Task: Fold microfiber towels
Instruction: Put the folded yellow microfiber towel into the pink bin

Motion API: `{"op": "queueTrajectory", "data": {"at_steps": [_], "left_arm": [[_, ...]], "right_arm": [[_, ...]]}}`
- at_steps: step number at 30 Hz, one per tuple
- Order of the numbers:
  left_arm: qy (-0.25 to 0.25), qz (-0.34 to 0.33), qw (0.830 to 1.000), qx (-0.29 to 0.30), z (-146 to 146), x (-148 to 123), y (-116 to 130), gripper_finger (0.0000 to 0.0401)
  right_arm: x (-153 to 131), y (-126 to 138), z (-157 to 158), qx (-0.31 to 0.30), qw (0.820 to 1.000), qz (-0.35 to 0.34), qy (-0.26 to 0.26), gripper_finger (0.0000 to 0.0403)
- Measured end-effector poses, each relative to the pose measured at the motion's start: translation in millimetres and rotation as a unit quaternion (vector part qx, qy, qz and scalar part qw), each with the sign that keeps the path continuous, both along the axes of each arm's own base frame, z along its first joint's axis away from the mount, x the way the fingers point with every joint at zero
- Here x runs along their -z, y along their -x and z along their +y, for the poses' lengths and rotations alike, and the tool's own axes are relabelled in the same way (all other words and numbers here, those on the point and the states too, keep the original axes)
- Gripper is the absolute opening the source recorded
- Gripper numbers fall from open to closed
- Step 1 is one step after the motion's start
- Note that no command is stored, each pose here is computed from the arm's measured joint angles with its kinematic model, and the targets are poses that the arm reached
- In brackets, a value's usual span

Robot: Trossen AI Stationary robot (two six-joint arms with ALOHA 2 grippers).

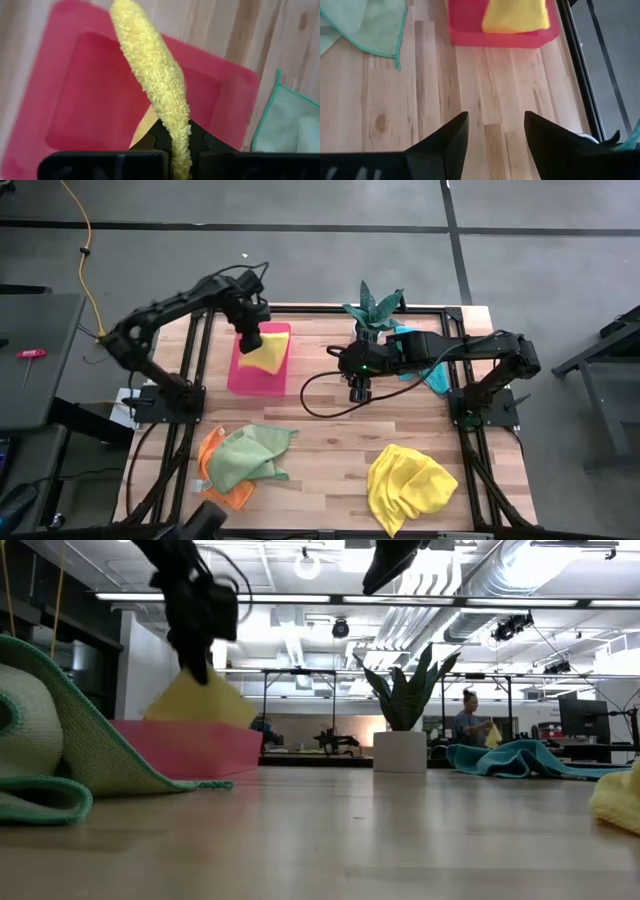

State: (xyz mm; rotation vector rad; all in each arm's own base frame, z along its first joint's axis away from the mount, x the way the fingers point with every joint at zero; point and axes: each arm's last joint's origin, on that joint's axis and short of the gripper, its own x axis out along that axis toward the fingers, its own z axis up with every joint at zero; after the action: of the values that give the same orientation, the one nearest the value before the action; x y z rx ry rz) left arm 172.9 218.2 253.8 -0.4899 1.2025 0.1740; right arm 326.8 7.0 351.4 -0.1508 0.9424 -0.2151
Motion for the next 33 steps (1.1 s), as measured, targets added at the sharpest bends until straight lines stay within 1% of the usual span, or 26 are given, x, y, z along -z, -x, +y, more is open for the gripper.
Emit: {"op": "queueTrajectory", "data": {"at_steps": [5,8,12,15,17,20,26,33], "left_arm": [[0.047,0.034,0.998,-0.032,20,33,-5,0.0000],[0.054,0.050,0.996,-0.054,29,46,-5,0.0000],[0.021,0.090,0.992,-0.086,37,53,-4,0.0000],[-0.002,0.123,0.987,-0.101,39,53,0,0.0000],[-0.009,0.137,0.984,-0.115,40,53,2,0.0000],[-0.006,0.139,0.982,-0.129,42,53,5,0.0000],[0.001,0.132,0.981,-0.143,41,56,3,0.0000],[-0.007,0.099,0.981,-0.165,39,56,-12,0.0000]], "right_arm": [[0,0,0,0.007,1.000,-0.002,-0.005,0.0185],[0,0,0,0.017,1.000,-0.005,-0.012,0.0185],[0,0,0,0.018,1.000,-0.006,-0.013,0.0185],[0,0,0,0.020,1.000,-0.007,-0.015,0.0185],[0,0,0,0.020,1.000,-0.007,-0.015,0.0185],[0,0,0,0.021,1.000,-0.007,-0.015,0.0185],[0,0,0,0.028,0.999,-0.009,-0.020,0.0185],[0,0,0,0.027,0.999,-0.009,-0.020,0.0185]]}}
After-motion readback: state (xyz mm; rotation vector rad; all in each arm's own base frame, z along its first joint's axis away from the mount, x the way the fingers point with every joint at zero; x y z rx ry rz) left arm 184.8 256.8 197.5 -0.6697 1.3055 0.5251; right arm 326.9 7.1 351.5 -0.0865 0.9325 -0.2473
